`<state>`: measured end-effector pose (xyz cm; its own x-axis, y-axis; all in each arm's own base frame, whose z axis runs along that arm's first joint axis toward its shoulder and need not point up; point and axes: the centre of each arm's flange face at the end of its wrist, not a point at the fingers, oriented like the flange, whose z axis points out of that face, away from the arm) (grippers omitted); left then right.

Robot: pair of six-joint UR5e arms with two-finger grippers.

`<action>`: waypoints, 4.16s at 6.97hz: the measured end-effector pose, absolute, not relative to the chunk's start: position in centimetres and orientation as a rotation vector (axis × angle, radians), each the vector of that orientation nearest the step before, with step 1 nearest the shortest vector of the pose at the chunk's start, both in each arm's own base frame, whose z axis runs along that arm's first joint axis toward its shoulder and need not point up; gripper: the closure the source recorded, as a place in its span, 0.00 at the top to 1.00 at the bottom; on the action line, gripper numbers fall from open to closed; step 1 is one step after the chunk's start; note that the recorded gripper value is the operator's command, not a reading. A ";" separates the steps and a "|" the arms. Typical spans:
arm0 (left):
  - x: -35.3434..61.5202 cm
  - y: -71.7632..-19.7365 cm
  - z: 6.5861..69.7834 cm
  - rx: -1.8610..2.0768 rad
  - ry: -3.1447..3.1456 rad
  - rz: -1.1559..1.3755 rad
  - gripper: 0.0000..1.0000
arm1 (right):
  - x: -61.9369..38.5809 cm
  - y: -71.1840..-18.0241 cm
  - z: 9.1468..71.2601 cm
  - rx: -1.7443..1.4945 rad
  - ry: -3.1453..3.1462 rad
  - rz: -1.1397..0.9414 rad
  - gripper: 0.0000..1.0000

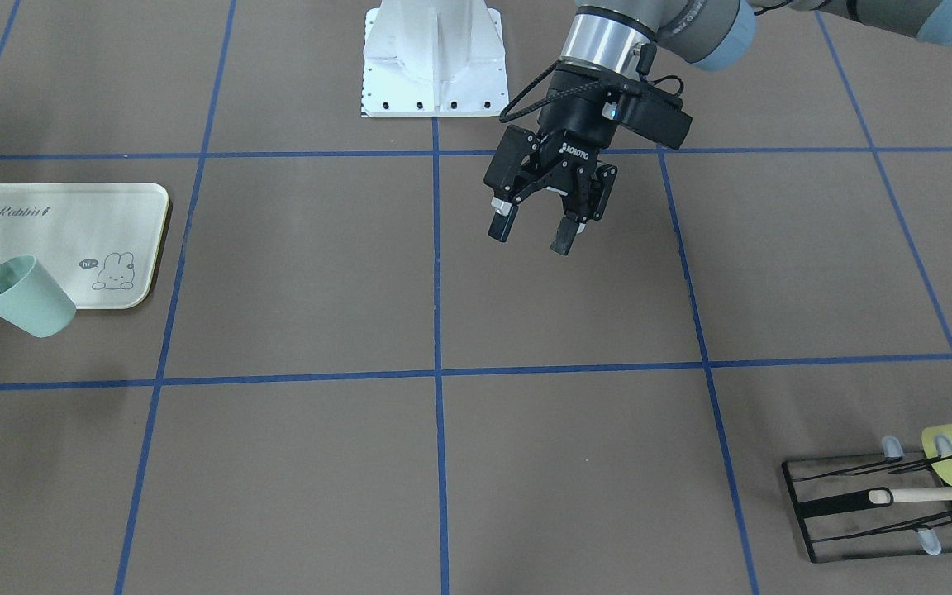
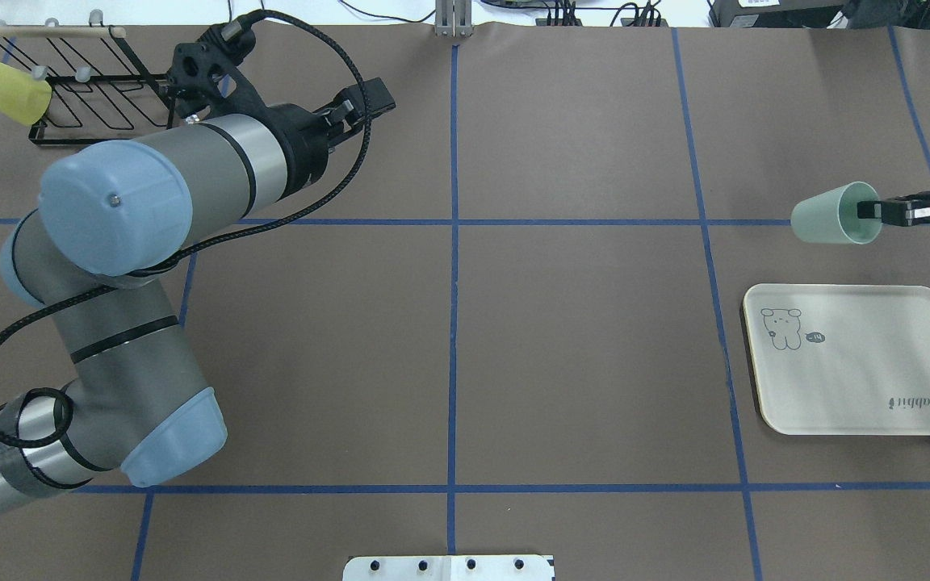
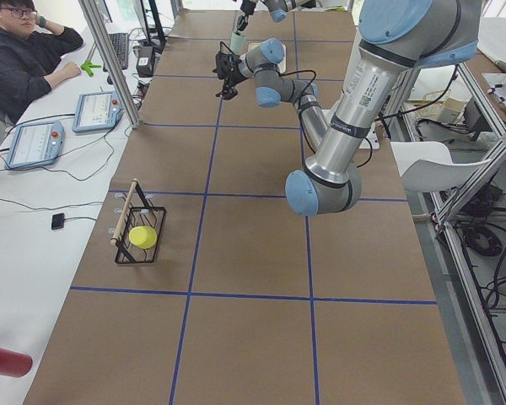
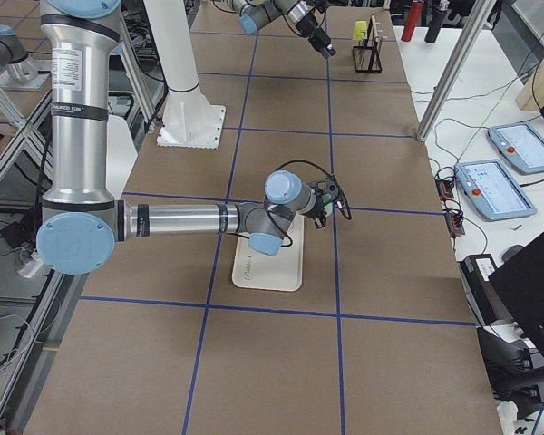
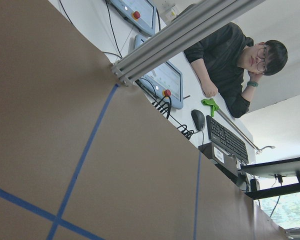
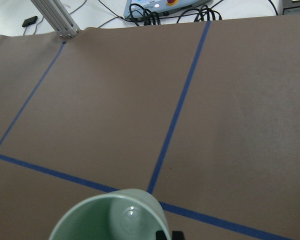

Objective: Left arm grabs green cup and hands to right arm on tray

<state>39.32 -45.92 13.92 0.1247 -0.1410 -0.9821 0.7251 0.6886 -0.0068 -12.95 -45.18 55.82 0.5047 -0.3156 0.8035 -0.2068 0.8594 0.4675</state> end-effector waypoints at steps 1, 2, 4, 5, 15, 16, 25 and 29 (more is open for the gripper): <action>39.3 -46.1 14.1 0.556 1.294 -0.678 0.99 | -12.2 -43.1 58.0 0.518 -1.029 -0.116 0.00; 39.3 -46.1 14.2 0.556 1.290 -0.677 0.99 | -11.8 -41.1 59.4 0.467 -1.029 -0.151 0.00; 39.3 -46.1 14.4 0.555 1.287 -0.676 0.99 | -12.6 -38.7 60.4 0.373 -1.036 -0.191 0.00; 39.4 -46.1 14.5 0.554 1.286 -0.676 0.99 | -13.1 -38.1 60.2 0.328 -1.031 -0.199 0.00; 39.8 -45.8 15.0 0.540 1.283 -0.681 0.99 | -16.2 -37.3 59.3 0.171 -0.866 -0.277 0.98; 39.8 -45.9 15.0 0.539 1.283 -0.681 0.99 | -16.1 -37.4 59.5 0.171 -0.863 -0.274 0.99; 39.2 -46.9 15.6 0.566 1.248 -0.671 0.99 | -8.8 -41.7 54.0 0.262 -0.957 -0.138 0.99; 34.6 -51.5 18.1 0.613 0.994 -0.516 0.99 | -4.5 -50.4 50.3 0.215 -0.737 -0.221 0.99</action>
